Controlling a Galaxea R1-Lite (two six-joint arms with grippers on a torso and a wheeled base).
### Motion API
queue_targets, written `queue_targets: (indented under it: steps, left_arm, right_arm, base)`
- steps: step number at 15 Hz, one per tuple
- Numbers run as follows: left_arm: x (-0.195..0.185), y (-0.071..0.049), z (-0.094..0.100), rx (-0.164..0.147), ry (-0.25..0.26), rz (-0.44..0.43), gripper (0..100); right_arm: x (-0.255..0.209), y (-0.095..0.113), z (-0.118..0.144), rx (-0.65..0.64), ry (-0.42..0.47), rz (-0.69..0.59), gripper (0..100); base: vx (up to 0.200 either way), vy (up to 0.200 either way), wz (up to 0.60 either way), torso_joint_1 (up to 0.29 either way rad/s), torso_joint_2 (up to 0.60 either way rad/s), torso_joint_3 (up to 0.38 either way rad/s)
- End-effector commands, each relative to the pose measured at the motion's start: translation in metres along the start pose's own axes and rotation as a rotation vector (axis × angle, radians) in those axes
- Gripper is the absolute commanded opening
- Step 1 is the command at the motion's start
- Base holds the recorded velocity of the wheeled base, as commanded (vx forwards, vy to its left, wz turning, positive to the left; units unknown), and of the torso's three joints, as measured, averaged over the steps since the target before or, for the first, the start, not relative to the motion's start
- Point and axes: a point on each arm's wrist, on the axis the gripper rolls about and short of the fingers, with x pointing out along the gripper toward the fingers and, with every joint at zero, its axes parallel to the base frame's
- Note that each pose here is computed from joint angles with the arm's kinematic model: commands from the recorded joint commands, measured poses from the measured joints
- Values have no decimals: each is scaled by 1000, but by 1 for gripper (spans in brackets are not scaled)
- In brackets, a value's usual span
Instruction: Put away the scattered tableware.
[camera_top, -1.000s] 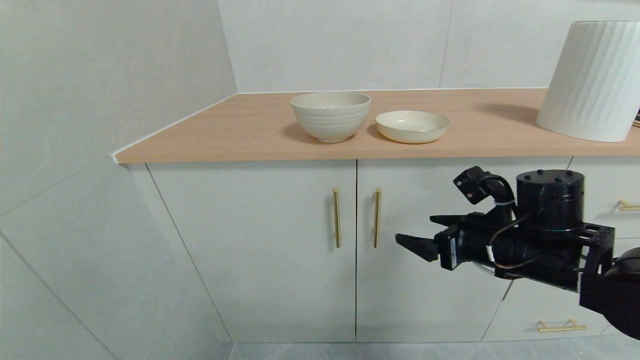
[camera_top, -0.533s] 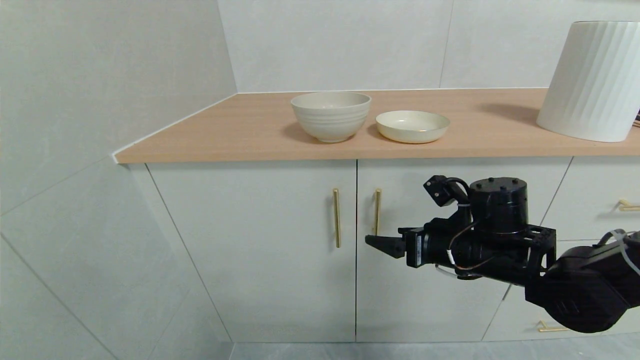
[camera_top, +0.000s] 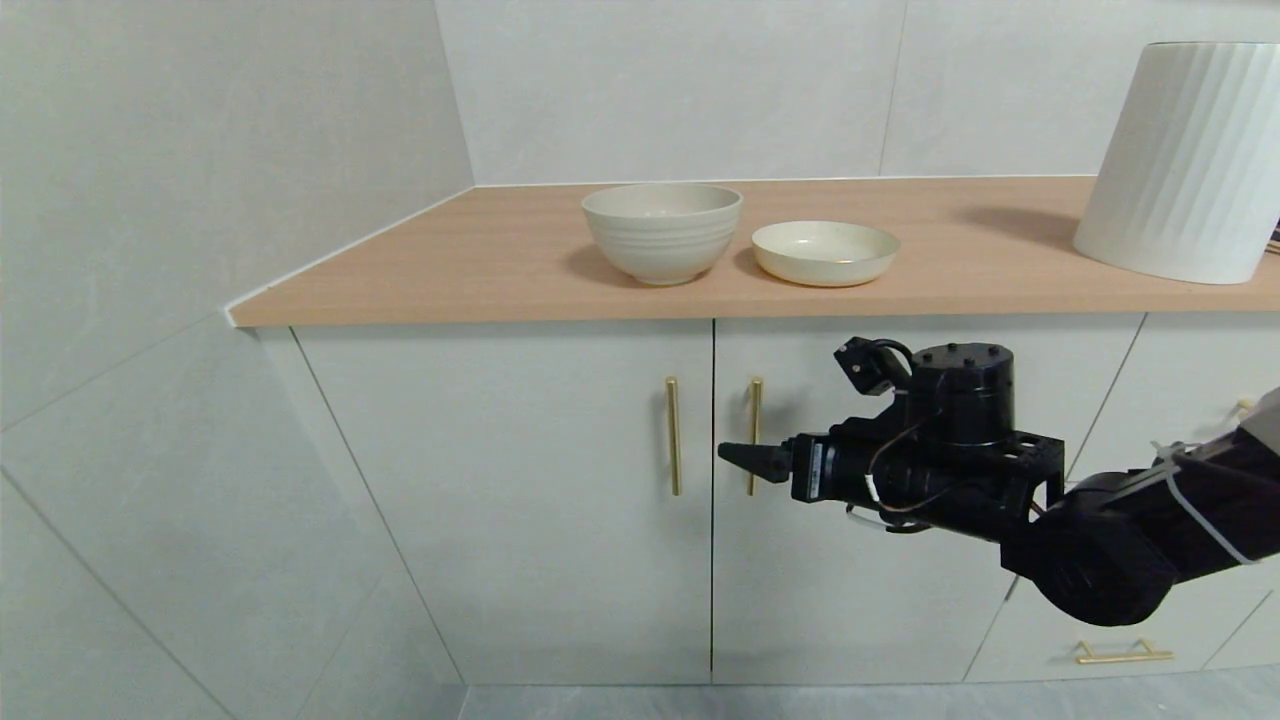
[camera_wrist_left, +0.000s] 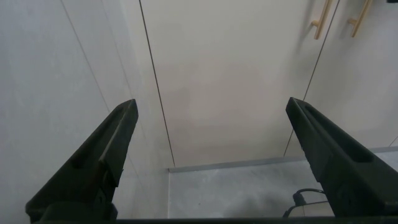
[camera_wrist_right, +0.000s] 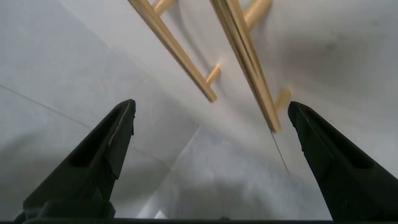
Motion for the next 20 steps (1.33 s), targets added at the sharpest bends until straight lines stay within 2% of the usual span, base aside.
queue_targets:
  steps: [1,4,6,20]
  left_arm:
    - [0,0,0,0,0,0,100]
    - [0,0,0,0,0,-2,100]
    - [0,0,0,0,0,0,100]
    - [0,0,0,0,0,0,100]
  right_arm:
    - [11,-5,-9,1,9,1,100]
    - [28,-11,-13,-12,-28,16,100]
    - [32,-12,-16,-12,-22,18,100]
    - [34,0,-28,-6,-13,55,100]
  base:
    - [0,0,0,0,0,0]
    - [0,0,0,0,0,0]
    - [0,0,0,0,0,0]
    - [0,0,0,0,0,0]
